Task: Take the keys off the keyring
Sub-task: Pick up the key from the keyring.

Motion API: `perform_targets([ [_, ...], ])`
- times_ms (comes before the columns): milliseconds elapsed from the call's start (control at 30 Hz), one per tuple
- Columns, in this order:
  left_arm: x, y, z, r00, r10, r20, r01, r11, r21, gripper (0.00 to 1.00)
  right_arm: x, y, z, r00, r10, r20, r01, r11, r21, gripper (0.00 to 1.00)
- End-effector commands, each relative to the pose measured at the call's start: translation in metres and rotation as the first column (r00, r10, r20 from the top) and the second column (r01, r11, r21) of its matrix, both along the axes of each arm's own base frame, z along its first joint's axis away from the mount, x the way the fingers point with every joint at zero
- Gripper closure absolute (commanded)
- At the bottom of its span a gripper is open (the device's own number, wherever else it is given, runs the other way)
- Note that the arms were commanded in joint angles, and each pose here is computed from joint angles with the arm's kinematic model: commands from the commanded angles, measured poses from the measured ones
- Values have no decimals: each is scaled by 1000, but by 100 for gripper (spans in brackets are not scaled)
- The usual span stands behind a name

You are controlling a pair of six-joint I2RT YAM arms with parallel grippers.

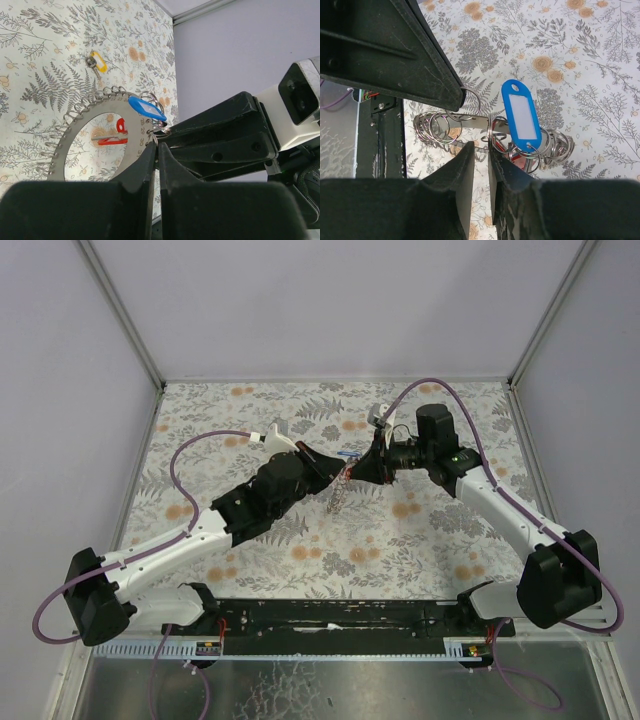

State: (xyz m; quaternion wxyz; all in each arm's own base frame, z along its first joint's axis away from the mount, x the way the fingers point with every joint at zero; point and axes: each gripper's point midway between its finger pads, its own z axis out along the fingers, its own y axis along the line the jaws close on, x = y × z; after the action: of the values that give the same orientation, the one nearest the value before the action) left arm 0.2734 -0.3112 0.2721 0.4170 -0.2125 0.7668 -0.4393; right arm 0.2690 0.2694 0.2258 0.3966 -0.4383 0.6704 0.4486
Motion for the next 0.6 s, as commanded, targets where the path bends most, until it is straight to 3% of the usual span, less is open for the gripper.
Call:
perform_targets([
  [0,3,-2,37,998,12,64,-6,995,-100,100,0,-5,34,997,1,77,-3,999,32,74],
  [567,-1,-2,34,998,-12,54,19,993,-117,100,-9,-2,59,998,57,-13,-54,990,132,61],
])
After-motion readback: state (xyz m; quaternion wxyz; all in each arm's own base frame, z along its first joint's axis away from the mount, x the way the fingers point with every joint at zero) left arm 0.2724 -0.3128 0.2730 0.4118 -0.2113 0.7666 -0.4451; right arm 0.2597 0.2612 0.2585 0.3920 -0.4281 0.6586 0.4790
